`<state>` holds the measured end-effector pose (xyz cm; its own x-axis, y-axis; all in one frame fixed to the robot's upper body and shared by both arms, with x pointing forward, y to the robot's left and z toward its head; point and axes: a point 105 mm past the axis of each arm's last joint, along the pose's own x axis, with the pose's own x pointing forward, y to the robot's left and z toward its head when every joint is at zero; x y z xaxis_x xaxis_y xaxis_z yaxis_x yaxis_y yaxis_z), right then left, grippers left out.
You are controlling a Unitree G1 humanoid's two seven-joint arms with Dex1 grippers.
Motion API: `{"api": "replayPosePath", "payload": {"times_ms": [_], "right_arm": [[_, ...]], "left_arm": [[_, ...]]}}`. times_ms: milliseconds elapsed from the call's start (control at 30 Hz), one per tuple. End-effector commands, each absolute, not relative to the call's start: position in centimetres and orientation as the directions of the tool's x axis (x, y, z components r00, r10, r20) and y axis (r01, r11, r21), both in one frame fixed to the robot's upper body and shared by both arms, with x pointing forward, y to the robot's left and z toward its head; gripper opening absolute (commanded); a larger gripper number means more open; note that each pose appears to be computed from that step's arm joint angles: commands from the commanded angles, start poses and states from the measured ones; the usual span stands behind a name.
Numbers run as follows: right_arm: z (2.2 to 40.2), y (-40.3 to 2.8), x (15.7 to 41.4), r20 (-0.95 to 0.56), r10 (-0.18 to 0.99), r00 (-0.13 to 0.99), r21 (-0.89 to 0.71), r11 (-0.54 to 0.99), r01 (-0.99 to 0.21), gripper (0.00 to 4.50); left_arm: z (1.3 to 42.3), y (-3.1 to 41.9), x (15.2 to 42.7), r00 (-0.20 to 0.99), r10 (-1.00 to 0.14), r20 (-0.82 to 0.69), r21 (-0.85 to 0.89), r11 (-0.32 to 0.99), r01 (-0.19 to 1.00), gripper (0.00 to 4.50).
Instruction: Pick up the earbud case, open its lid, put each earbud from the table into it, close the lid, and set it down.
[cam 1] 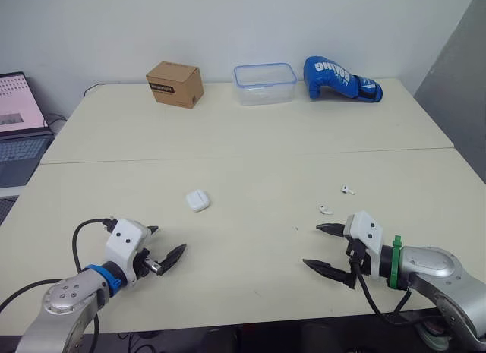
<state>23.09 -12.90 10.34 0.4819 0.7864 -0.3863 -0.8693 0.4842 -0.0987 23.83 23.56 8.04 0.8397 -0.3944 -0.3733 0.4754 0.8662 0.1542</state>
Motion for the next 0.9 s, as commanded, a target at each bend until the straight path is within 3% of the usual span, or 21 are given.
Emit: {"api": "replayPosePath", "payload": {"times_ms": [33,400,567,900], "right_arm": [[11.4,-12.9,23.1,-0.363,0.793,0.49,-0.145,0.471,-0.87,4.5],[12.8,-12.3,22.6,-0.36,0.829,0.428,-0.179,0.389,-0.904,4.5],[14.2,-12.1,22.8,-0.41,0.838,0.359,-0.245,0.278,-0.929,4.5],[16.4,-10.9,23.9,-0.425,0.843,0.33,-0.334,0.193,-0.923,4.5]], "left_arm": [[9.2,23.4,23.9,0.847,-0.413,-0.334,0.19,0.851,0.49,4.48],[9.8,23.8,24.7,0.792,-0.461,-0.4,0.15,0.82,0.553,4.48],[11.2,24.7,26.8,0.714,-0.505,-0.486,0.113,0.773,0.624,4.48],[11.8,24.6,31.2,0.622,-0.578,-0.528,0.115,0.677,0.727,4.48]]}}
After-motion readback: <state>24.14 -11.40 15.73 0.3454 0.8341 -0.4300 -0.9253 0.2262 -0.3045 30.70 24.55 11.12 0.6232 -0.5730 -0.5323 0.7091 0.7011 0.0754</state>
